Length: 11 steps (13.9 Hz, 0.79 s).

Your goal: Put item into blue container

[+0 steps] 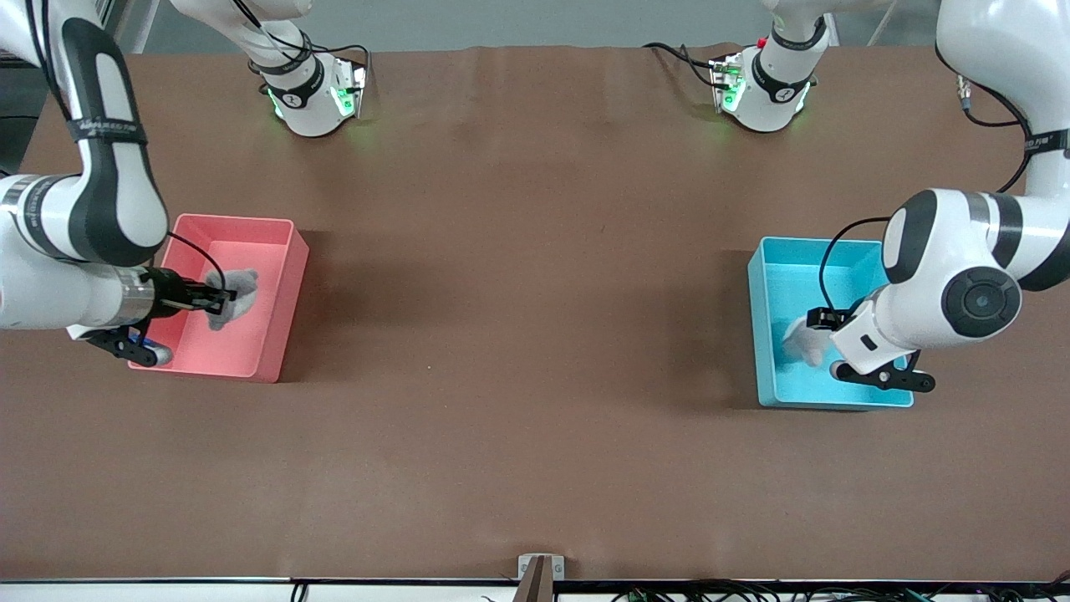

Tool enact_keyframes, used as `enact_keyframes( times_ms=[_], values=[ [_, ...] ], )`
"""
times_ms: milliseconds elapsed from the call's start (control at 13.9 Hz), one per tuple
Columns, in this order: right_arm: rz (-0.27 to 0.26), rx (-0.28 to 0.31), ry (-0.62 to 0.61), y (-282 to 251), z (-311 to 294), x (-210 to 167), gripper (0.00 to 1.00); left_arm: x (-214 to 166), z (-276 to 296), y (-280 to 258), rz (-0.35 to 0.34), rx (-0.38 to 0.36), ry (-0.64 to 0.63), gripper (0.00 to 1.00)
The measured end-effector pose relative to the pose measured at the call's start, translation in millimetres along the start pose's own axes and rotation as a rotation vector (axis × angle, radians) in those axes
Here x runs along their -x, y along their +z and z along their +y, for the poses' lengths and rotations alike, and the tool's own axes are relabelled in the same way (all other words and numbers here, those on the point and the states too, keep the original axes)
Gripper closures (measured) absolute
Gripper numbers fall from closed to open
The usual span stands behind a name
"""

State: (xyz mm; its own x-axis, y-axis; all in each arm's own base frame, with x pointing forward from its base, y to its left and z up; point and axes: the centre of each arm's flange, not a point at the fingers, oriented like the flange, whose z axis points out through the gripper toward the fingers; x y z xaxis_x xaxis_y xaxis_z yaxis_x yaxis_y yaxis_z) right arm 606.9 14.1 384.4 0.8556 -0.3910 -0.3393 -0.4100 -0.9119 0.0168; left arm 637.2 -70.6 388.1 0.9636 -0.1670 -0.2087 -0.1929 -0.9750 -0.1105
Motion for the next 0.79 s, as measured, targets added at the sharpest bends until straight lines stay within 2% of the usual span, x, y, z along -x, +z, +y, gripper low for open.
enact_keyframes(
  times_ms=[72, 215, 430, 573, 789],
  values=[
    [0.024, 0.007, 0.034, -8, -36, 16, 0.8, 4, 2, -22, 0.017, -0.004, 0.0, 0.0],
    [0.068, 0.003, 0.095, -13, -109, 54, 0.8, 12, -4, -65, 0.045, -0.012, -0.015, 0.0],
    [0.129, -0.062, 0.193, 7, -201, 97, 0.8, 20, -6, -95, 0.041, 0.052, -0.038, 0.0],
    [0.175, -0.107, 0.26, 43, -256, 118, 0.8, 24, -3, -108, 0.035, 0.085, -0.053, 0.0],
    [0.226, -0.168, 0.348, 132, -335, 155, 0.8, 34, 16, -137, 0.055, 0.122, -0.134, 0.0]
  ],
)
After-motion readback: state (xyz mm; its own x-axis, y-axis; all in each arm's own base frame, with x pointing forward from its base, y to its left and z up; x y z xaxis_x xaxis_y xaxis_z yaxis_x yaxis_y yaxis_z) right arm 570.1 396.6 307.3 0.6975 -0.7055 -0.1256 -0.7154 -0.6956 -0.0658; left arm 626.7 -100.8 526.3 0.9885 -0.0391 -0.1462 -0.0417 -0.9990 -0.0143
